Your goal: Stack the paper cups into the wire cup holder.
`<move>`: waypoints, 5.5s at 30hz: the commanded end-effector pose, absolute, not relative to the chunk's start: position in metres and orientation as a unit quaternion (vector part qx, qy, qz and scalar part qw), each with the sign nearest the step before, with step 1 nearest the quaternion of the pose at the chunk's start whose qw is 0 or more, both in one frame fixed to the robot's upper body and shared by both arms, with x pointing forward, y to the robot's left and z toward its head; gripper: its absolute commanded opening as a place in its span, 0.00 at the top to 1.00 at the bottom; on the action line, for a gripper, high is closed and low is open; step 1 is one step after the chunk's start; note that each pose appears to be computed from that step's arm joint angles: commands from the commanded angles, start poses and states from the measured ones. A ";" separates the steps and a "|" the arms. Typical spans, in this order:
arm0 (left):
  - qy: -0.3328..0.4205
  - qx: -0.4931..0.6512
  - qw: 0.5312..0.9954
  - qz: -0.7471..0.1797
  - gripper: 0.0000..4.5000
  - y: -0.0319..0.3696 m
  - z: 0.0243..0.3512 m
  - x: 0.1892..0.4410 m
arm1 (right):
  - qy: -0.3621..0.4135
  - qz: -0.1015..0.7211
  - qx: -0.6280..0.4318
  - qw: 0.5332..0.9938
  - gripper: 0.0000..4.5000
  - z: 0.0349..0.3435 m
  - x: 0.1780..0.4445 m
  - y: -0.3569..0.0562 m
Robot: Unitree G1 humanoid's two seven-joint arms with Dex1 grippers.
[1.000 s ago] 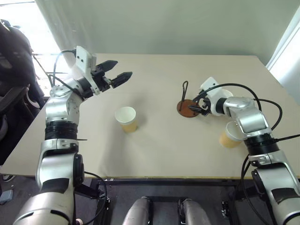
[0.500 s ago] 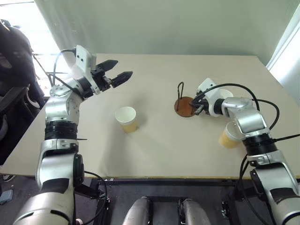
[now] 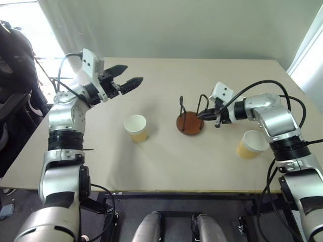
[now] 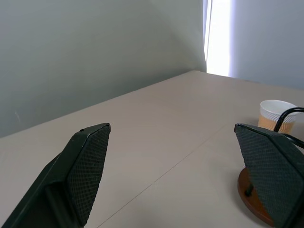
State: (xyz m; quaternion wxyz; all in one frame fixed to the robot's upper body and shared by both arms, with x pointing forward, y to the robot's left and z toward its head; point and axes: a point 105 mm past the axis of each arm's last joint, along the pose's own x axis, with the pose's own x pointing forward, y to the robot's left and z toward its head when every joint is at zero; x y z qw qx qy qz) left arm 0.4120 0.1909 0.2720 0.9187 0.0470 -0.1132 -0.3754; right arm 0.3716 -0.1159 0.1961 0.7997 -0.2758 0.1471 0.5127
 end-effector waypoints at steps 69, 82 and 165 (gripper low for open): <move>-0.102 0.098 0.884 -0.446 0.00 0.181 0.279 0.399 | 0.188 0.490 -0.315 0.791 0.20 0.183 0.372 -0.125; 0.044 0.200 0.771 -0.603 0.00 0.188 0.266 0.364 | 0.183 0.471 -0.377 0.776 0.20 0.211 0.373 -0.158; 0.181 0.599 0.526 -0.576 0.00 0.207 0.216 0.360 | 0.159 0.557 -0.340 0.741 0.20 0.272 0.323 -0.184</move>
